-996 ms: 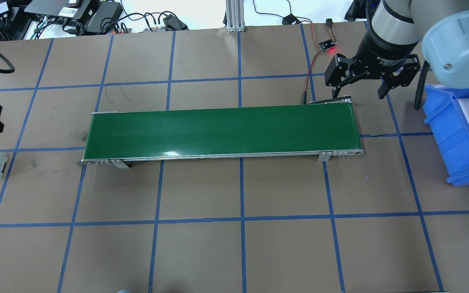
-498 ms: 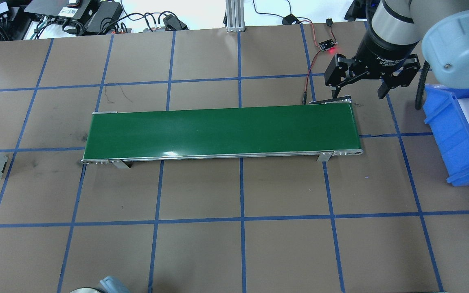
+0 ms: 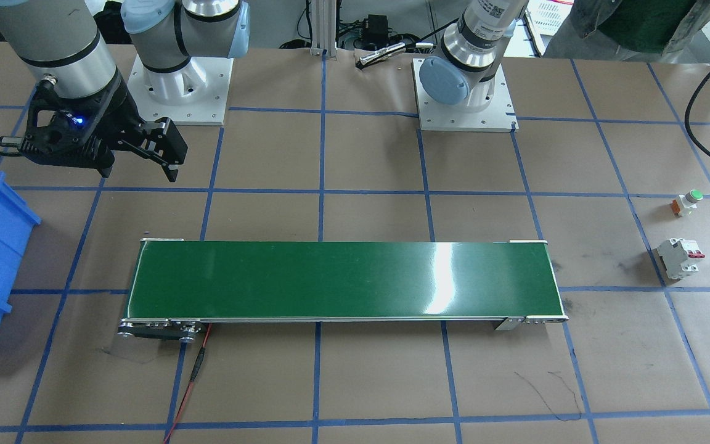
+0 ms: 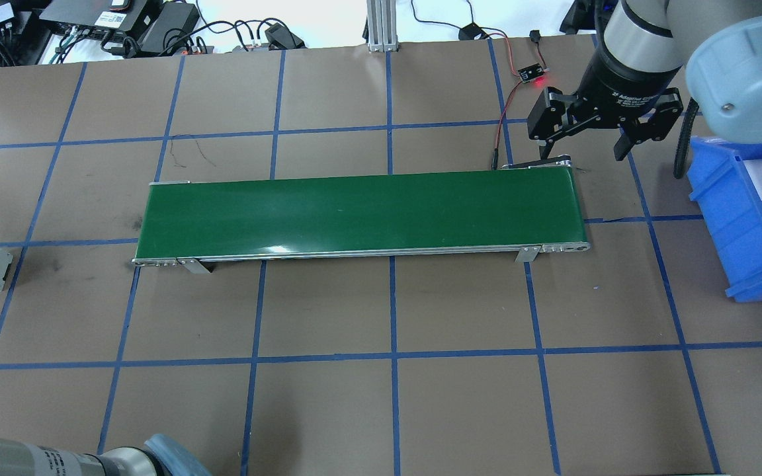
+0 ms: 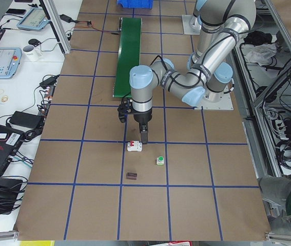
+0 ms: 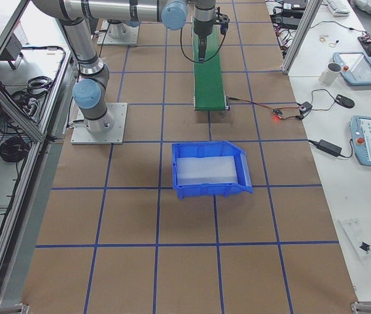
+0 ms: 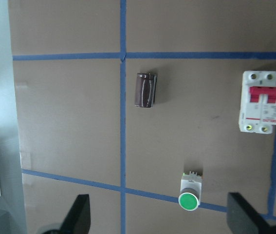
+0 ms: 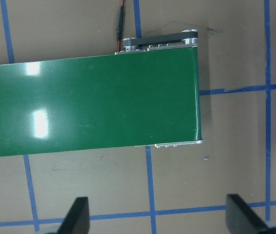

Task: Move capacitor from left to right
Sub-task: 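Move the left gripper off the table edge toward the brown capacitor, then lower the left gripper and close it around the brown capacitor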

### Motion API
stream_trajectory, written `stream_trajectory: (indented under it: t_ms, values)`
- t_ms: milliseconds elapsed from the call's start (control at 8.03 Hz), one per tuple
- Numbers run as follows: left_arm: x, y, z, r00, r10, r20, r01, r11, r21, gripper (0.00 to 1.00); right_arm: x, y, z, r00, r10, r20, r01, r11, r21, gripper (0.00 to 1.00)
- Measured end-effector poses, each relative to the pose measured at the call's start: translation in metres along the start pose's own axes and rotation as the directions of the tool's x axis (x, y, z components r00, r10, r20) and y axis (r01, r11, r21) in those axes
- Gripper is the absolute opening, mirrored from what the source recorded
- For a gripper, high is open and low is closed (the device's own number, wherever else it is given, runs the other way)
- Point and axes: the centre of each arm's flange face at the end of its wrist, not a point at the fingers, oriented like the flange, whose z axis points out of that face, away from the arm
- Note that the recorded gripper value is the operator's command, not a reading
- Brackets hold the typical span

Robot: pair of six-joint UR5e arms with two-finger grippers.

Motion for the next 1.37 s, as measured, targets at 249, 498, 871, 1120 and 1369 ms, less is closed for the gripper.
stream_trajectory:
  t_ms: [249, 498, 871, 1120, 1369]
  values:
    - [-0.031, 0.003, 0.053, 0.999, 0.017, 0.029, -0.017, 1.000, 0.013, 1.00, 0.000, 0.000, 0.000, 1.000, 0.000, 0.000, 0.000, 1.000, 0.000, 1.00]
    - [-0.041, -0.004, 0.090, 0.999, 0.013, 0.052, -0.015, 0.999, 0.038, 1.00, 0.000, 0.000, 0.000, 1.000, 0.001, 0.000, -0.001, 1.000, 0.000, 1.00]
    - [-0.039, -0.020, 0.133, 1.000, 0.009, 0.030, -0.012, 0.994, 0.110, 1.00, 0.000, 0.000, 0.000, 1.000, 0.000, 0.000, 0.000, 1.000, 0.000, 1.00]
    - [-0.035, -0.026, 0.139, 1.000, -0.006, -0.005, 0.006, 0.987, 0.161, 1.00, 0.000, 0.000, 0.000, 1.000, -0.001, 0.000, 0.001, 1.000, 0.000, 1.00]
    - [-0.027, -0.032, 0.157, 0.998, 0.004, -0.060, 0.008, 0.982, 0.187, 1.00, 0.000, 0.000, 0.000, 1.000, -0.001, 0.000, 0.001, 1.000, 0.000, 1.00]
